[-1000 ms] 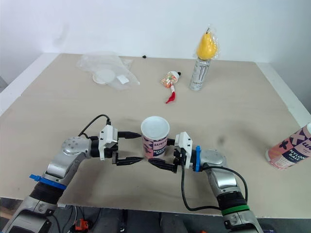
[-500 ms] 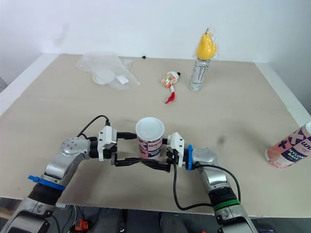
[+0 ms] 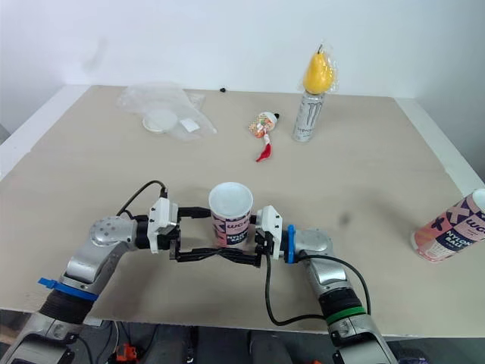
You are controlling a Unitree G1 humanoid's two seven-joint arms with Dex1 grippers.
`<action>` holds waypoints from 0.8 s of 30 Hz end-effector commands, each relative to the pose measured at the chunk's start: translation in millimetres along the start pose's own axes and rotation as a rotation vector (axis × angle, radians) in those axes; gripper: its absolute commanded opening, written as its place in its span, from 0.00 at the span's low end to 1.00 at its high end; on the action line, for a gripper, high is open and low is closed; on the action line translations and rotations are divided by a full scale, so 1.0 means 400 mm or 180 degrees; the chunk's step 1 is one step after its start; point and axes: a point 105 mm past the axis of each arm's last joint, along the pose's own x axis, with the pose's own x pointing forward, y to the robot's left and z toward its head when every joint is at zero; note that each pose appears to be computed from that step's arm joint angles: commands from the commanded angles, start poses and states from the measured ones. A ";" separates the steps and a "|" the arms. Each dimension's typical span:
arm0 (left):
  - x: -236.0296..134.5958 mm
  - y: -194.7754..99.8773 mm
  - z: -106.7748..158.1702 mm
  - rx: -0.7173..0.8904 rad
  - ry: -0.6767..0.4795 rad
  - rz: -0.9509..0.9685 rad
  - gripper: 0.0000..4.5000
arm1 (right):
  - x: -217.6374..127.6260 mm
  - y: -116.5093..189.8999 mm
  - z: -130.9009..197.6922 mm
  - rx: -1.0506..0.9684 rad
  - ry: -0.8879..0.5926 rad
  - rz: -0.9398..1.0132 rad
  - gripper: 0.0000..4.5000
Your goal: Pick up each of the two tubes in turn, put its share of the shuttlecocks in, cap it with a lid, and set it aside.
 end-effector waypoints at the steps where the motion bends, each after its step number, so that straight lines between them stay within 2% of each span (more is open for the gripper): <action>1: -0.016 0.006 0.035 0.0145 -0.0112 0.0042 1.00 | 0.002 -0.002 -0.001 0.0012 -0.0011 0.0025 0.99; 4: -0.033 0.006 0.022 0.0112 -0.0046 0.0074 1.00 | 0.001 0.000 -0.002 0.0007 0.0000 0.0062 0.99; 5: -0.038 0.006 0.018 0.0108 -0.0019 0.0085 1.00 | 0.000 0.001 -0.002 0.0008 -0.0001 0.0066 0.93; 6: -0.042 0.007 0.015 0.0113 0.0004 0.0095 1.00 | 0.001 0.002 -0.002 0.0001 0.0001 0.0073 0.93; 7: -0.043 0.007 0.014 0.0116 0.0011 0.0099 1.00 | 0.001 0.002 -0.001 -0.0004 0.0001 0.0075 0.81; 8: -0.044 0.008 0.014 0.0121 0.0017 0.0101 1.00 | 0.001 0.002 -0.001 -0.0016 0.0005 0.0071 0.79; 17: -0.018 0.001 0.029 0.0197 -0.0041 0.0013 1.00 | -0.018 0.001 0.010 -0.0046 -0.0001 -0.0058 0.79; 21: -0.009 -0.003 0.034 0.0210 -0.0058 -0.0048 1.00 | -0.060 -0.016 0.033 -0.0042 -0.0056 -0.0468 0.79; 24: 0.004 -0.004 0.044 0.0168 -0.0128 -0.0103 1.00 | -0.174 -0.054 0.064 0.0055 -0.0221 -0.1471 0.79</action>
